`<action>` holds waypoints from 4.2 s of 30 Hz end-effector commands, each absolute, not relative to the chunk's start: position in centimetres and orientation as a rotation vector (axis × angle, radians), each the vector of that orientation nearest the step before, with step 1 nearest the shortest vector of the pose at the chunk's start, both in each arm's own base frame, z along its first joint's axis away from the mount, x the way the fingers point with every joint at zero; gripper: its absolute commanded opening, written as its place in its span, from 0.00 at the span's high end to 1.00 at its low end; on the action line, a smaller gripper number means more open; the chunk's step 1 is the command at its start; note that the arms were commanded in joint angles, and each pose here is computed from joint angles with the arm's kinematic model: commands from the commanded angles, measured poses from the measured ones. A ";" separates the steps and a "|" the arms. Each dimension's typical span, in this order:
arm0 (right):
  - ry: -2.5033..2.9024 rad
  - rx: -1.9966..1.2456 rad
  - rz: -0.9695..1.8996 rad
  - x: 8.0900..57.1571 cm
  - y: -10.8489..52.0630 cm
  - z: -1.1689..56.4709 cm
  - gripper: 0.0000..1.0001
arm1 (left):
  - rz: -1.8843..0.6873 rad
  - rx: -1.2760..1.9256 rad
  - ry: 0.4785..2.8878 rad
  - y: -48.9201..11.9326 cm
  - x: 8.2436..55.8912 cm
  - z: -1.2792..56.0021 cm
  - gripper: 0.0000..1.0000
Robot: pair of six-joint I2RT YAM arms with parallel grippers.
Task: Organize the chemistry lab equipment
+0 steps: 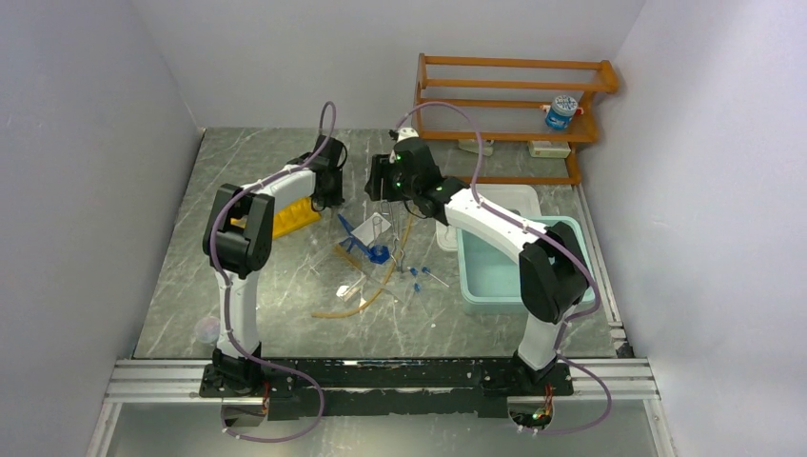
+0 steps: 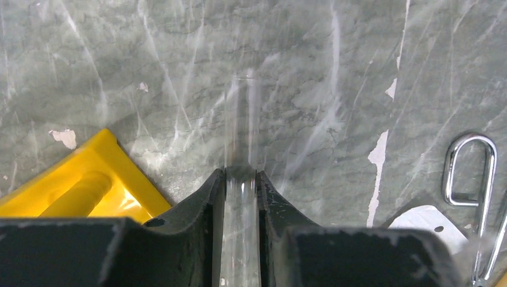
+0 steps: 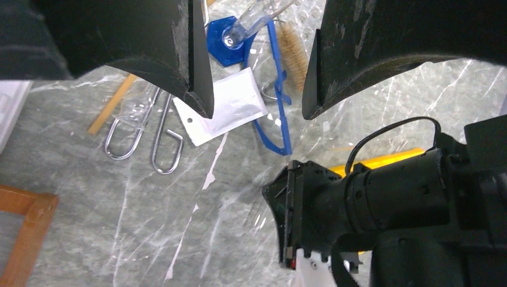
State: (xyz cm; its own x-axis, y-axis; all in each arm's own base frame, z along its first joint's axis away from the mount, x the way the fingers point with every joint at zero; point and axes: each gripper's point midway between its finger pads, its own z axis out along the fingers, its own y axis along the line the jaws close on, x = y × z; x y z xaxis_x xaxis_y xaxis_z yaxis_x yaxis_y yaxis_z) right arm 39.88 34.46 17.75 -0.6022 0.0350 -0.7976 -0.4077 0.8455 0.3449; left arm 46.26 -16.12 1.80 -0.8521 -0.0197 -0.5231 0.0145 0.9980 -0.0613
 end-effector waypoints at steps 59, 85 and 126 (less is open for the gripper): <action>1.845 -0.645 1.138 37.0 39.1 25.1 0.82 | -1.293 0.111 1.951 -23.8 42.0 33.0 0.42; 1.885 -0.540 0.886 41.0 36.4 26.5 0.28 | -0.542 0.114 1.884 -14.9 44.8 32.6 0.95; 2.020 -0.272 0.798 42.2 31.1 22.9 0.29 | -0.036 -0.107 1.715 -6.6 46.0 22.1 0.94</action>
